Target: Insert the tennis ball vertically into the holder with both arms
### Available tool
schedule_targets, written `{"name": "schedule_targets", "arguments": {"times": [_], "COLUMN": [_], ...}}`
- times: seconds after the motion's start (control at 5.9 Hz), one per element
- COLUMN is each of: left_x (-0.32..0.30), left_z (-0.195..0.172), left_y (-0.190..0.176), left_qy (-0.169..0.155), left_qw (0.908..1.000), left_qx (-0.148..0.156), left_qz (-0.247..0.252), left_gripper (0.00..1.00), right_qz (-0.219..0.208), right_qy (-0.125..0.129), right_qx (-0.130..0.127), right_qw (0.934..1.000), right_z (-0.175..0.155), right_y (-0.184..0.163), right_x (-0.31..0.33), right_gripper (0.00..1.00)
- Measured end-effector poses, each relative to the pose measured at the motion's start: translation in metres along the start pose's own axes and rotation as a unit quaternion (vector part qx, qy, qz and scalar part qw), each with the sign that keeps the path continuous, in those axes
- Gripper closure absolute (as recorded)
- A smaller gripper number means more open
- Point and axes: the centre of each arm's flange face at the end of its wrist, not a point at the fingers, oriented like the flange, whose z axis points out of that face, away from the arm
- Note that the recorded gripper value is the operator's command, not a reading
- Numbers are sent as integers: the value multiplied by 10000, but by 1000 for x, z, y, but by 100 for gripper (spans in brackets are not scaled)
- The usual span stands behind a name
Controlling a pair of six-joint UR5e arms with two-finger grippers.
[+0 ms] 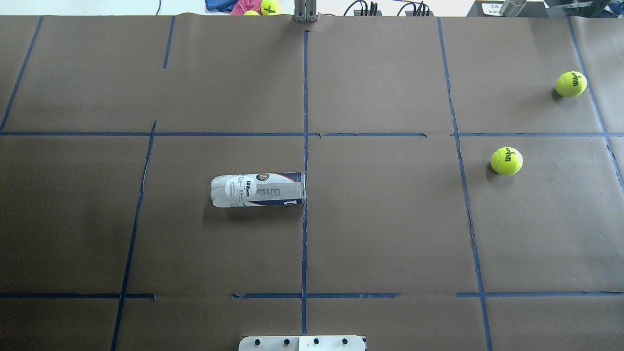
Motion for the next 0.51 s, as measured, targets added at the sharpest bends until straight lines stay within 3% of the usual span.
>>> {"name": "schedule_targets", "arguments": {"times": [0.17,0.51], "left_x": [59,186], "left_z": [18,43], "left_y": [-45,-140], "left_qy": [324,920], "left_qw": [9963,9761], "left_qx": [381,877], "left_qz": [705,1763], "left_gripper": [0,0], "right_qz": [0,0], "right_qy": [1,2], "right_qx": [-2,-5], "right_qw": [10000,10000], "right_z": [0,0], "right_y": [0,0], "right_x": [0,0], "right_gripper": [0,0]}}
